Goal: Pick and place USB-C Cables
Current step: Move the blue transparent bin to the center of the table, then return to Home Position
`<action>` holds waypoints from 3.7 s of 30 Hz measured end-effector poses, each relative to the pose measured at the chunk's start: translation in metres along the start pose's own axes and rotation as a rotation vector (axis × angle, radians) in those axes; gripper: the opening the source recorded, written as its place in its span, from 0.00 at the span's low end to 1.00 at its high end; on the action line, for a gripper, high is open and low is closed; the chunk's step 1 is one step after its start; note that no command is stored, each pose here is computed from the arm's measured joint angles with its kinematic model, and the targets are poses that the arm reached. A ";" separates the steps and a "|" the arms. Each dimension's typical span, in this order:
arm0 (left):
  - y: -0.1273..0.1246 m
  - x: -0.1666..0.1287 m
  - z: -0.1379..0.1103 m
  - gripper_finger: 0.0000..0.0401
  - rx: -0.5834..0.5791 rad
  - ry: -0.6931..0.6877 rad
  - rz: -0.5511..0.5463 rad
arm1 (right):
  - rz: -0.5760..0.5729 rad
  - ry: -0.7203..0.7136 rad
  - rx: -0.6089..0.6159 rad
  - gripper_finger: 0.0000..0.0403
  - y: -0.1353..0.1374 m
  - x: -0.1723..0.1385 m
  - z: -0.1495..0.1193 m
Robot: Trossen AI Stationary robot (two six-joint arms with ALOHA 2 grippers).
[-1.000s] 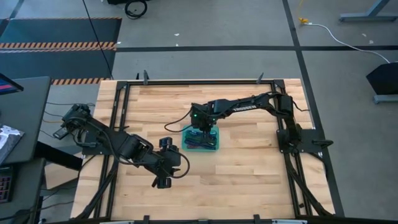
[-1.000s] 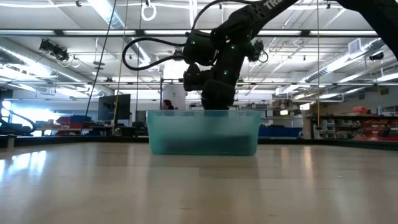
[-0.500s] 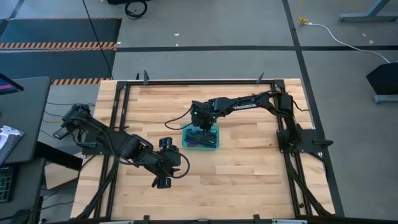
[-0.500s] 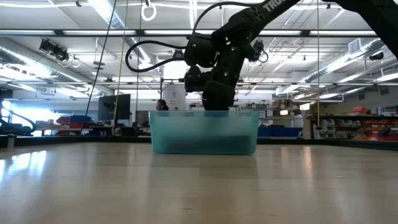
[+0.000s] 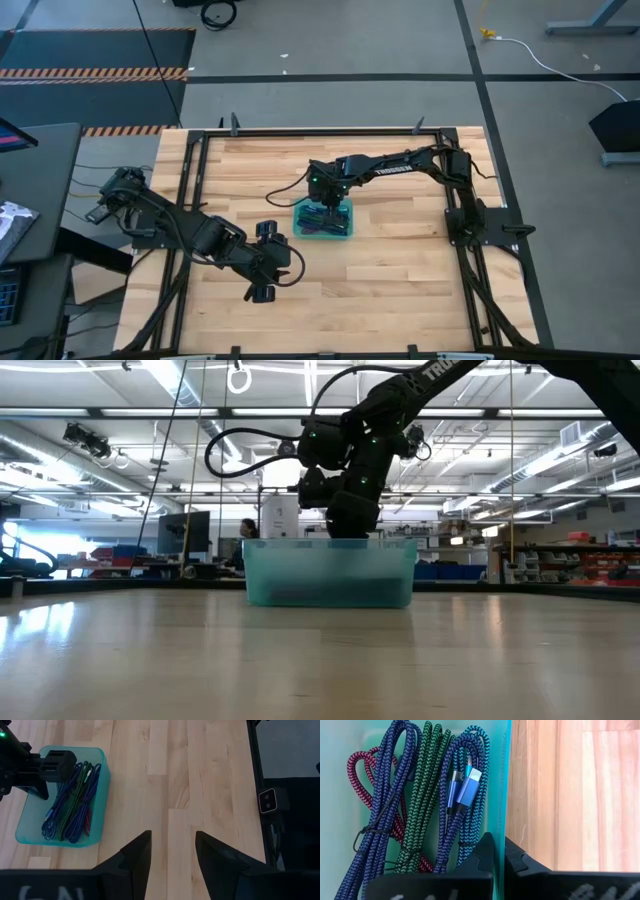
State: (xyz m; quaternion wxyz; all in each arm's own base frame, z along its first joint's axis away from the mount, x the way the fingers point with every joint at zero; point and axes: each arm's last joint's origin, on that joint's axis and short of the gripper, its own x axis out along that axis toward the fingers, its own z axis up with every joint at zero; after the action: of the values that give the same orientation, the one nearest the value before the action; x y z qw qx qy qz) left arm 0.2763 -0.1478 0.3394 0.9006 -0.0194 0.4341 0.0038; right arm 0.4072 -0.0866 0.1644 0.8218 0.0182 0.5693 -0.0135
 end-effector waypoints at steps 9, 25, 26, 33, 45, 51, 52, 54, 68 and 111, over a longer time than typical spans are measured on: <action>0.000 0.000 0.000 0.40 0.000 0.000 0.000 | 0.000 0.001 -0.013 0.01 0.000 0.000 0.000; 0.000 0.000 -0.001 0.40 0.001 0.005 0.002 | -0.007 -0.012 0.010 0.17 0.001 -0.005 0.000; 0.000 0.000 -0.001 0.40 0.001 0.005 0.002 | -0.008 -0.021 0.005 0.17 0.001 -0.007 0.001; 0.000 0.000 -0.001 0.40 0.001 0.005 0.003 | -0.004 -0.034 -0.045 0.17 0.006 -0.011 0.003; 0.000 0.000 -0.001 0.40 0.001 0.006 0.003 | -0.029 -0.039 -0.060 0.17 0.010 -0.011 0.005; 0.000 0.000 -0.001 0.40 0.002 0.009 -0.003 | -0.040 -0.051 -0.039 0.17 0.003 -0.012 0.005; -0.001 0.000 -0.001 0.40 0.002 0.011 -0.007 | -0.041 -0.052 -0.039 0.17 0.003 -0.012 0.005; -0.001 0.000 -0.001 0.40 0.002 0.013 -0.011 | -0.041 -0.052 -0.038 0.17 0.003 -0.012 0.005; 0.000 0.000 -0.002 0.40 0.003 0.017 -0.008 | -0.033 -0.053 -0.018 0.16 0.004 -0.012 0.005; -0.010 -0.011 -0.015 0.40 0.232 -0.037 0.239 | -0.005 -0.187 0.051 0.17 0.037 -0.132 -0.006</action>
State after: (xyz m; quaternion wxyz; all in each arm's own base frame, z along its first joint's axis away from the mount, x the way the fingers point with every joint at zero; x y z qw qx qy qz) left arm 0.2578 -0.1581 0.3387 0.8978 0.1365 0.4142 0.0612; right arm 0.3566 -0.0494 0.2862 0.8705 0.0363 0.4897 -0.0317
